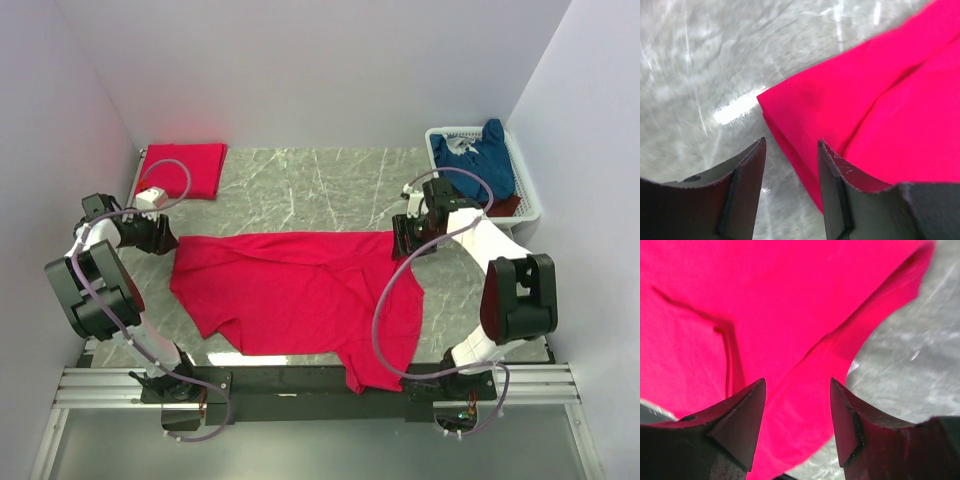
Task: Fold and stack the t-shirts
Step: Fold the tshirt
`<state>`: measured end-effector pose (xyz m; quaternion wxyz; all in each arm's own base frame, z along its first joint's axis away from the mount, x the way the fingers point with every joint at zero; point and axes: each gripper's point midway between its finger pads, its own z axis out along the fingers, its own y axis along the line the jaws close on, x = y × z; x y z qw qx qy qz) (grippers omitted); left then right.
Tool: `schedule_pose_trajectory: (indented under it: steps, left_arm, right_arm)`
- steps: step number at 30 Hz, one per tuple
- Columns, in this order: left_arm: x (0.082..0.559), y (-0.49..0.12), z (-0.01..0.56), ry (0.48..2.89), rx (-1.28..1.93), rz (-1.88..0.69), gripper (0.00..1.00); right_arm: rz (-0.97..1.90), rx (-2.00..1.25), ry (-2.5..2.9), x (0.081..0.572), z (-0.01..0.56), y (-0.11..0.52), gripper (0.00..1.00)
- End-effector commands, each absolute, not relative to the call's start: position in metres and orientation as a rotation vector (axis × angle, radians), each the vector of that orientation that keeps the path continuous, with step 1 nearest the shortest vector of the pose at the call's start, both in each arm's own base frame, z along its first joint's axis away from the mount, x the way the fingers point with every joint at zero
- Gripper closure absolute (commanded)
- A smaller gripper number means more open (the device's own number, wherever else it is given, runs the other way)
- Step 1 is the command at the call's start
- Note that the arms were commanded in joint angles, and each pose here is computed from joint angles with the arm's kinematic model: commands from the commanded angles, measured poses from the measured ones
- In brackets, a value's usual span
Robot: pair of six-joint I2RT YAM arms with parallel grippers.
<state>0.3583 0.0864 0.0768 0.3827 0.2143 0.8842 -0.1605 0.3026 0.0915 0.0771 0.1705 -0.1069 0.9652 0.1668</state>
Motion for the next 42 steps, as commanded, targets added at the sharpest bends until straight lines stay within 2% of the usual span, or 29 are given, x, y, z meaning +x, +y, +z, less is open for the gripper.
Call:
schedule_pose_trajectory:
  steps: [1,10,21,42]
  left_arm:
    - [0.373,0.095,0.074,2.321,0.259,-0.454,0.50]
    - [0.385,0.098,0.058,2.416,0.052,-0.594,0.50]
    - [0.390,0.092,0.044,2.429,-0.027,-0.704,0.52]
    - [0.390,0.084,0.047,2.429,-0.030,-0.738,0.57]
  right_arm:
    - [0.431,-0.183,2.663,0.344,0.086,0.087,0.39]
    - [0.520,-0.091,2.712,0.368,0.065,0.088,0.40]
    - [0.612,-0.081,2.729,0.373,0.058,0.094,0.52]
    - [0.645,-0.076,2.766,0.366,0.049,0.095,0.55]
